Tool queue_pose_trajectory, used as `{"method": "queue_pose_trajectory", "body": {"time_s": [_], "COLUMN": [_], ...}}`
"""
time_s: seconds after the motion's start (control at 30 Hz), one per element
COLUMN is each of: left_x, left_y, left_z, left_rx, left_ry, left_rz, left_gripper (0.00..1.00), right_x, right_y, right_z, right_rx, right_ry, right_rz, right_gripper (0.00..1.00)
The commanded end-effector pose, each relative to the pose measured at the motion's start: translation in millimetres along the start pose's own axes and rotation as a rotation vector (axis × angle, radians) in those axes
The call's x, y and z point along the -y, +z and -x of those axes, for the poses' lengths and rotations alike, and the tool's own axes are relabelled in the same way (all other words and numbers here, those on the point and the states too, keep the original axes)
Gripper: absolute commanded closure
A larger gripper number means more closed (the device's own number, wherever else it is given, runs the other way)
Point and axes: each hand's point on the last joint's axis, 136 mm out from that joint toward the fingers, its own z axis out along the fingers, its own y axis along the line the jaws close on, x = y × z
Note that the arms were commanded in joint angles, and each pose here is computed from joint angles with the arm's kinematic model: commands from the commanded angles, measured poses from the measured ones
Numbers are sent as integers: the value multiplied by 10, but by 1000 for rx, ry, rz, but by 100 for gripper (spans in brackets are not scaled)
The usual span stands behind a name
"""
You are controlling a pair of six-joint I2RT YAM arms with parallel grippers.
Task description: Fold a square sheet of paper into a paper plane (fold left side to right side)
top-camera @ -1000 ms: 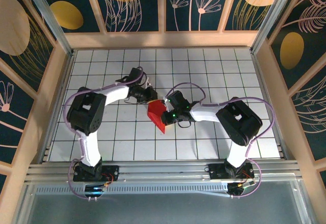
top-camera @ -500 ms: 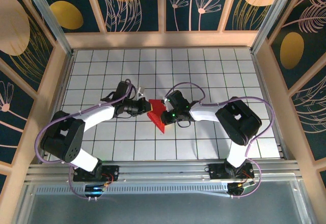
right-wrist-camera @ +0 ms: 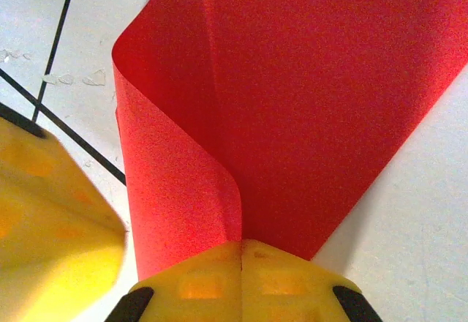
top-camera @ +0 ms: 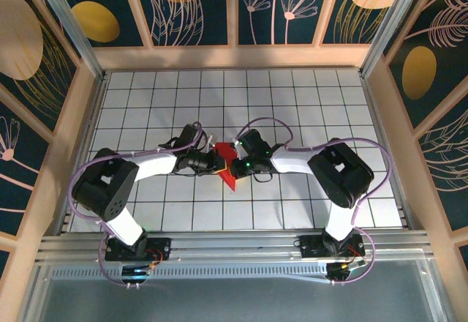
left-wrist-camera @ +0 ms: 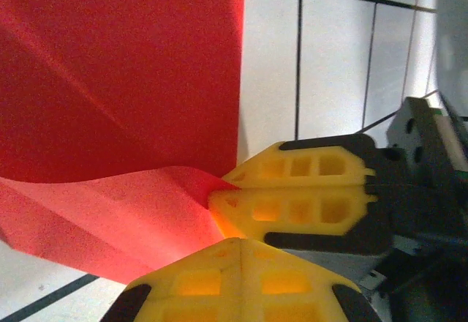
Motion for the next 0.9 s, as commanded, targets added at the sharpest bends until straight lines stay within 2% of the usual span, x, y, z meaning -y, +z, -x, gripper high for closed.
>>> {"method": "queue_pose_trajectory", "body": {"time_s": [0.0, 0.63, 0.87], "left_x": [-28, -536, -669], "left_y": [77, 171, 197], "left_z": [7, -183, -168], "left_rx": [-2, -29, -19], "left_ry": [5, -48, -79], "left_rz": [2, 160, 217], "left_gripper": [95, 97, 100], "right_x": [232, 254, 223], "right_y": [128, 148, 111], "right_z": [-342, -366, -242], "right_rx": [-120, -132, -109], "right_ry": [24, 22, 31], "right_rz": [-94, -104, -102], "right_gripper": [100, 100, 100]}}
